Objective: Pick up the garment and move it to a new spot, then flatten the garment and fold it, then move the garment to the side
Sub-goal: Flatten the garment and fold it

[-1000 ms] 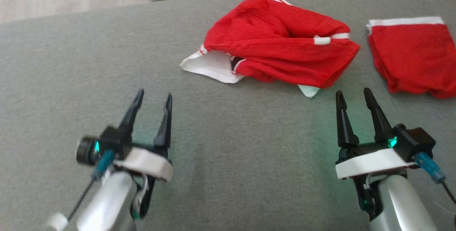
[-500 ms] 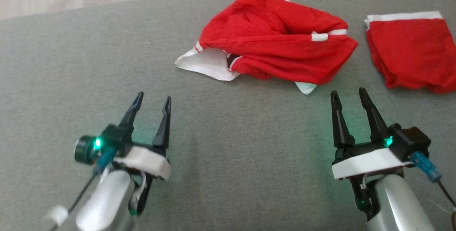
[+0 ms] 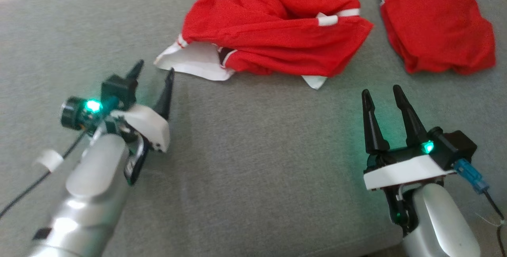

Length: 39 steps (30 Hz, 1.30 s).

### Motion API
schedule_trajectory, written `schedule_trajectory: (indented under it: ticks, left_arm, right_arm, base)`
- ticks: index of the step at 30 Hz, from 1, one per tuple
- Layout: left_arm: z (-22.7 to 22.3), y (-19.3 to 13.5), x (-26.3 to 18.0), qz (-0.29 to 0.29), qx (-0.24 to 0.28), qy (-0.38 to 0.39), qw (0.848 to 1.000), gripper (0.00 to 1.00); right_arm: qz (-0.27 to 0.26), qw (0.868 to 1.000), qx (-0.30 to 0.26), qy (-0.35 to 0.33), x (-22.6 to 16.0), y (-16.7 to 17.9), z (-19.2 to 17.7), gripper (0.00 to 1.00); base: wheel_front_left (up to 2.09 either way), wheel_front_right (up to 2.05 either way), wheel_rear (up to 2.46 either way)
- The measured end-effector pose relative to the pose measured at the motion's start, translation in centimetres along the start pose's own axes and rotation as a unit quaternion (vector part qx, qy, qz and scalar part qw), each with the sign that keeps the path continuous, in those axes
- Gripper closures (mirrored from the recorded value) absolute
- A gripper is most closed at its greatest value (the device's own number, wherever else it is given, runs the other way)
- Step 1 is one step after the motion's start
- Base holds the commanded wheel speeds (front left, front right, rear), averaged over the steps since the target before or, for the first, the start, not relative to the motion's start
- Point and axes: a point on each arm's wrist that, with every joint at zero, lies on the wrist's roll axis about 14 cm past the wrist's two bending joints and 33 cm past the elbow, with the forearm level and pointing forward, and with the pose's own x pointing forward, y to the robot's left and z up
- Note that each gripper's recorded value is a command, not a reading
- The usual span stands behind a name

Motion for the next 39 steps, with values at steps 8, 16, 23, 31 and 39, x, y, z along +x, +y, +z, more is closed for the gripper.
schedule_trajectory:
  ticks: [8,16,23,31,39]
  left_arm:
    - [-0.9,-0.4,3.2,-0.027,0.004,0.036,0.999,0.0]
    - [-1.3,-0.3,4.8,-0.031,0.012,0.061,0.998,0.13]
    - [-0.4,0.3,4.5,-0.024,0.019,0.038,0.999,1.0]
    - [8.2,1.8,3.4,-0.004,0.051,-0.113,0.992,1.0]
    - [19.4,2.7,0.3,0.015,0.134,-0.252,0.958,1.0]
  right_arm:
    - [-0.03,0.999,0.002,0.011,-0.7,-1.9,-0.6,0.0]
    - [-0.042,0.999,0.002,0.015,-0.9,-2.7,-0.8,0.0]
    - [-0.035,0.999,0.001,0.001,-0.4,-2.4,0.1,0.0]
    - [-0.018,1.0,0.005,-0.016,-0.1,-1.2,1.2,0.0]
    - [0.013,0.999,0.01,-0.03,0.2,0.8,2.1,0.0]
  base:
    - [0.0,0.0,0.0]
    - [0.0,0.0,0.0]
    - [0.0,0.0,0.0]
    - [0.0,0.0,0.0]
    - [0.0,0.0,0.0]
